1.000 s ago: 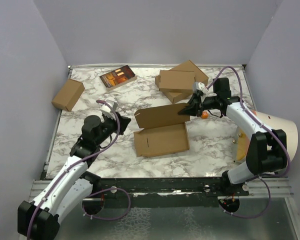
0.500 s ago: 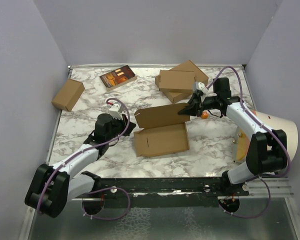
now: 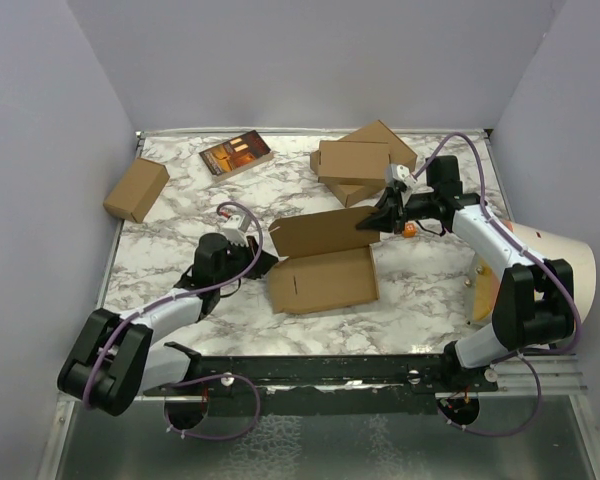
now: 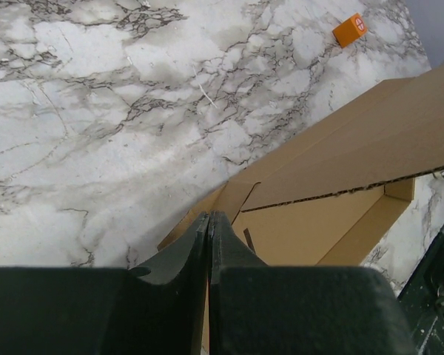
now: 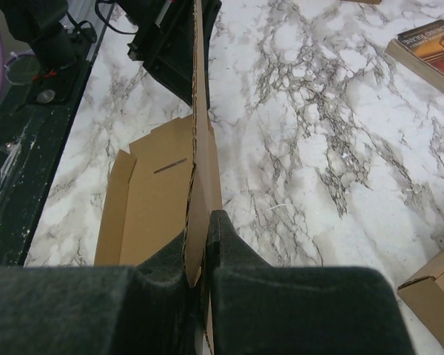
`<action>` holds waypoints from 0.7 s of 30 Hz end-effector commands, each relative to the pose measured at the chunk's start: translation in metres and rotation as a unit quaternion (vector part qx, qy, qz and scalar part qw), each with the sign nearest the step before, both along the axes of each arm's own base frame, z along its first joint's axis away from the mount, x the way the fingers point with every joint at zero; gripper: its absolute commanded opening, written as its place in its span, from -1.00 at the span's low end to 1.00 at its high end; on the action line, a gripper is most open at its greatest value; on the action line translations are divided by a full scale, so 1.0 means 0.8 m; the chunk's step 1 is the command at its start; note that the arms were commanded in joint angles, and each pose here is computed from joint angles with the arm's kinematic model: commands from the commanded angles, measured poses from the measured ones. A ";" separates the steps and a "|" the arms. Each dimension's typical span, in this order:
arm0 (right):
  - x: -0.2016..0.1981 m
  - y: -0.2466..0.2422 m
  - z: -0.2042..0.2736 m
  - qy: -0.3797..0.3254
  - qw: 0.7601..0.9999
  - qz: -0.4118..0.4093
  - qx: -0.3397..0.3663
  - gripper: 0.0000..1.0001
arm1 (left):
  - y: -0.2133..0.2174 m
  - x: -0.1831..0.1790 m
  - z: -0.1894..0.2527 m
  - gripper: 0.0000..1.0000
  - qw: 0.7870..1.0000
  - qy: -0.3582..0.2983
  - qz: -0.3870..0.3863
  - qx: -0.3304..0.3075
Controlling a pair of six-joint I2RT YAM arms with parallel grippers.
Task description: Fold the paper box
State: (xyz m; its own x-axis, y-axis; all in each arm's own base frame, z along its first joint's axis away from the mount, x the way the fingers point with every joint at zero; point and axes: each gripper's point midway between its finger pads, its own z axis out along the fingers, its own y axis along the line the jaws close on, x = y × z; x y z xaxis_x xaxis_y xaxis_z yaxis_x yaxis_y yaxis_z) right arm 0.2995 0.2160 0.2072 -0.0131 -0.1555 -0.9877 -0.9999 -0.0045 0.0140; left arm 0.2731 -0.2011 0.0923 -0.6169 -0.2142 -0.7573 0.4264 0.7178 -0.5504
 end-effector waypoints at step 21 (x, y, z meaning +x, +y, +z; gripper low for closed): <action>-0.003 0.000 0.003 -0.002 1.000 0.001 0.008 -0.98 | -0.047 -0.009 0.014 -0.92 0.994 0.007 -0.022 -0.110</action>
State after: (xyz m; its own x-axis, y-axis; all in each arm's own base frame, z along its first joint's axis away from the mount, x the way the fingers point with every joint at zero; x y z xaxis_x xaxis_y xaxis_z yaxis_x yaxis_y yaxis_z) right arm 0.2997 0.2162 0.2059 -0.0207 -0.1533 -0.9880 -0.9998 -0.0018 0.0212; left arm 0.2619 -0.2313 0.0878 -0.6743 -0.2871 -0.6804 0.4236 0.6043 -0.6748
